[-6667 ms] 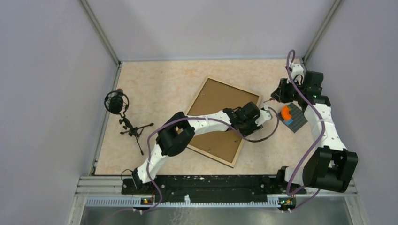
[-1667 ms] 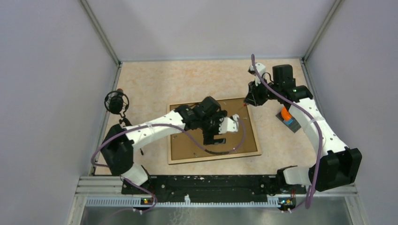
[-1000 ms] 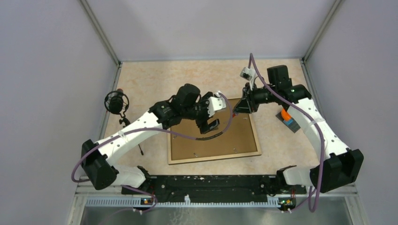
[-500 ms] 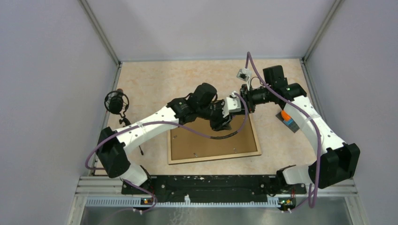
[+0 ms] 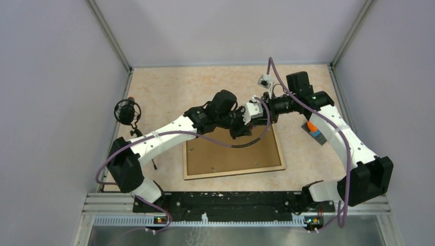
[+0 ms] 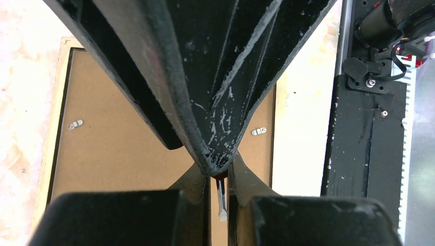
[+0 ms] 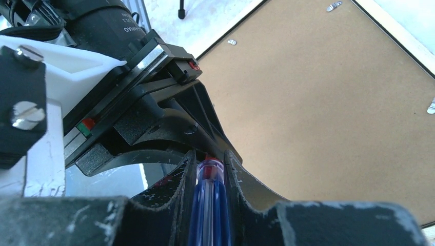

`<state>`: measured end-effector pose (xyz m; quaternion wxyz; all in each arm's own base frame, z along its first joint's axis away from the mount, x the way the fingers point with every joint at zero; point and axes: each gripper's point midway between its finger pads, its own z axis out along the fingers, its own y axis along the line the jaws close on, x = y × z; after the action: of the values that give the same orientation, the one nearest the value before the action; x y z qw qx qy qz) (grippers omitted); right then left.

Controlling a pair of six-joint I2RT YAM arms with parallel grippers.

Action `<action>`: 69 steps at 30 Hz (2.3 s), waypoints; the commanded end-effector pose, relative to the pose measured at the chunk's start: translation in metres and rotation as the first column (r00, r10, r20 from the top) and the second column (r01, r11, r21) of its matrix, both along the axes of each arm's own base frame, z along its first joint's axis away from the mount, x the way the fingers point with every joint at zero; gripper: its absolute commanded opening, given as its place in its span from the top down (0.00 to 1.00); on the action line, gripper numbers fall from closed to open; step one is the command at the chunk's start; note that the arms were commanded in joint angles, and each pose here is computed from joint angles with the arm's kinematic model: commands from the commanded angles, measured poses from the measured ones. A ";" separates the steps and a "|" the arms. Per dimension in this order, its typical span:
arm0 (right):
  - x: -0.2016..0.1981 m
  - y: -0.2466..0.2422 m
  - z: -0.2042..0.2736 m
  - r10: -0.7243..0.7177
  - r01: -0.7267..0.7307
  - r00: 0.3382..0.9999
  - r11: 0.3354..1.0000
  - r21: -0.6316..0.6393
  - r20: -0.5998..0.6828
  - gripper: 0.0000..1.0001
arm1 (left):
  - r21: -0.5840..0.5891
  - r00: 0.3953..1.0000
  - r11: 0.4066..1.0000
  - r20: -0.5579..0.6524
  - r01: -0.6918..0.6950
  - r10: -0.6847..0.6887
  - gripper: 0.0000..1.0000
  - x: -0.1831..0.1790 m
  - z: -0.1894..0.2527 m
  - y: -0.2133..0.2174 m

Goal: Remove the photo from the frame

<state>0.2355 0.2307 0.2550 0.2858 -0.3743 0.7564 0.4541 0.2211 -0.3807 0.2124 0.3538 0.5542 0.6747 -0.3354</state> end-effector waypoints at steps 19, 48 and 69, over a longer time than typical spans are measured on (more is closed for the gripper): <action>0.075 -0.077 -0.008 -0.349 0.350 0.934 0.937 0.012 0.069 0.30 | 0.174 0.844 0.831 0.010 -0.529 0.536 1.00 0.128 -0.051 0.117; 0.065 -0.089 -0.062 -0.358 0.363 0.928 0.930 -0.046 0.100 0.29 | 0.395 0.268 0.163 0.228 -0.904 0.936 0.99 0.273 -0.157 0.358; 0.062 -0.088 -0.066 -0.349 0.354 0.932 0.934 -0.043 0.094 0.29 | 0.507 0.262 0.143 0.172 -0.850 0.950 0.71 0.252 -0.199 0.372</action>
<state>0.2944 0.1433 0.1755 0.3530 -0.2421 0.8296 0.3586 0.4798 -0.0091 0.0298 0.2809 0.0798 0.9515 0.0971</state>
